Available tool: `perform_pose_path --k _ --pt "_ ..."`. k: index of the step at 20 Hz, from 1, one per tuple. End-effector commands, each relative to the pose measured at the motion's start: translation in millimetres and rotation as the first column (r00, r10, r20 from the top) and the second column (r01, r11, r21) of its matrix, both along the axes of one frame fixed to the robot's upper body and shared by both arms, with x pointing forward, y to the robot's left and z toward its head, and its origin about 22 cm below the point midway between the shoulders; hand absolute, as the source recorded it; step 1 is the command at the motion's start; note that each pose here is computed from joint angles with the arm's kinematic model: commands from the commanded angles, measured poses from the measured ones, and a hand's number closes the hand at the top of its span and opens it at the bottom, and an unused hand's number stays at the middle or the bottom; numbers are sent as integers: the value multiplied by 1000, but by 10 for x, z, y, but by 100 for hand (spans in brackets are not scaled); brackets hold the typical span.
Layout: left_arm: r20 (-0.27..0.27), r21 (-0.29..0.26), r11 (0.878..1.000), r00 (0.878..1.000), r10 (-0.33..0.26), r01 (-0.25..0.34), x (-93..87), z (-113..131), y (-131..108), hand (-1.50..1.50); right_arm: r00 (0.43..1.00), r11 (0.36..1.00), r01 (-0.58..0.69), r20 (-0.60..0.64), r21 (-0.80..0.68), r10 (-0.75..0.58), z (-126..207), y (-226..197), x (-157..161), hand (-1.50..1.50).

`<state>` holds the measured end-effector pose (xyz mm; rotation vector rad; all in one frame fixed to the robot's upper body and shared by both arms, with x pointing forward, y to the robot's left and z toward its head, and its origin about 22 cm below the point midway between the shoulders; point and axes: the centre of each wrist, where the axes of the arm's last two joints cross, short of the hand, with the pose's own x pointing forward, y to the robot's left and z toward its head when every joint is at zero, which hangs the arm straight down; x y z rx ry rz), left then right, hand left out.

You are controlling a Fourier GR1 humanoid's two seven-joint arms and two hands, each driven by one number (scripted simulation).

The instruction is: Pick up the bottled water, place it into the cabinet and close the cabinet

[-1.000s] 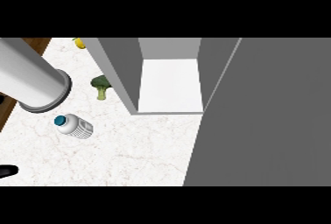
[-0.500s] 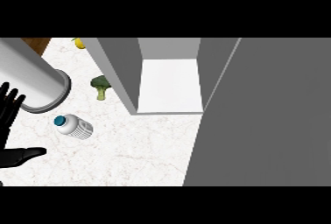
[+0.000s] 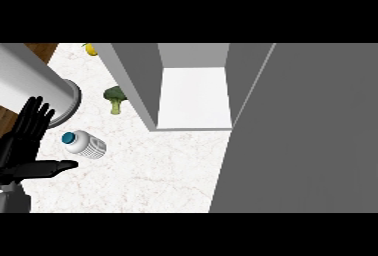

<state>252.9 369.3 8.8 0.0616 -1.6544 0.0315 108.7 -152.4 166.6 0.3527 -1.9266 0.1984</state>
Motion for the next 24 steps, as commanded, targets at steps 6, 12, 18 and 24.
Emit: perform_pose_path --k 6,12,18,24 --pt "-30 -17 999 998 -52 52 18 -512 -201 -150 995 997 67 81 -48 -63 137 -92 -207 -150" --pt "-33 -44 998 999 -38 37 78 -794 -155 -150 996 998 54 77 -29 -52 195 -138 -228 -150" --pt "-39 -34 999 999 -9 7 34 -930 -3 -150 995 998 64 83 -10 -63 163 -21 -199 -150" --pt "-52 -6 1000 998 20 -20 150 -1144 -291 -150 996 998 40 87 -49 -35 200 -127 -234 -150"
